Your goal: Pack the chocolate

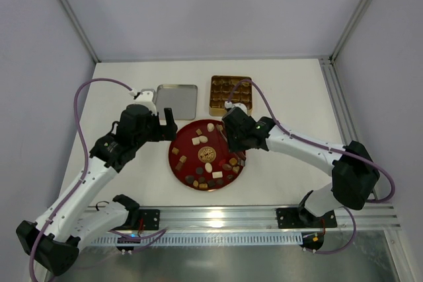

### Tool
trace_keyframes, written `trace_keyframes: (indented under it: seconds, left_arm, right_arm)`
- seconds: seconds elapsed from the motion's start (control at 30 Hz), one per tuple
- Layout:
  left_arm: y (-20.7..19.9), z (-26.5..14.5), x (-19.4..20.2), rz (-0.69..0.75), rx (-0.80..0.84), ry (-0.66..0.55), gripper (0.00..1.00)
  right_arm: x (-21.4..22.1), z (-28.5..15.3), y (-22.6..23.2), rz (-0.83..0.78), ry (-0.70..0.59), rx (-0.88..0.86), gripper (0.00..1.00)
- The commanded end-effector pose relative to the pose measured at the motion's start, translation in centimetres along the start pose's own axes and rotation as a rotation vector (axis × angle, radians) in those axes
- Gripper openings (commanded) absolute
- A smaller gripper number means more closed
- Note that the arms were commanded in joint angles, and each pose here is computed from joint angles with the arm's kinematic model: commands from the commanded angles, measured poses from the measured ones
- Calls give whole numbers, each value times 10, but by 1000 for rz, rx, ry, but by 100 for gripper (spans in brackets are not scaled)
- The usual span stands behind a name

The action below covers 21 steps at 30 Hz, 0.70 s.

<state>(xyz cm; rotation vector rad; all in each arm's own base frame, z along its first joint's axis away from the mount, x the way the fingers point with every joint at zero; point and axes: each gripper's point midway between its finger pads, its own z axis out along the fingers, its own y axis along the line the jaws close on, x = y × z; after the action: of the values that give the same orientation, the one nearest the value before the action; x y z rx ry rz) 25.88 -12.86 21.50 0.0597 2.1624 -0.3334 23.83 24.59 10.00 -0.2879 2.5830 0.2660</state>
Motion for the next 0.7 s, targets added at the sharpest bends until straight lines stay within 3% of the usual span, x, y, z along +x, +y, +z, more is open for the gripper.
trace_keyframes:
  seconds: [0.0, 0.67]
  left_arm:
    - [-4, -4, -12, -4, 17, -48, 100]
    - [-5, -4, -12, -3, 21, -45, 100]
  right_arm:
    - [-25, -6, 8, 18, -76, -9, 36]
    - [-29, -40, 10, 22, -108, -69, 34]
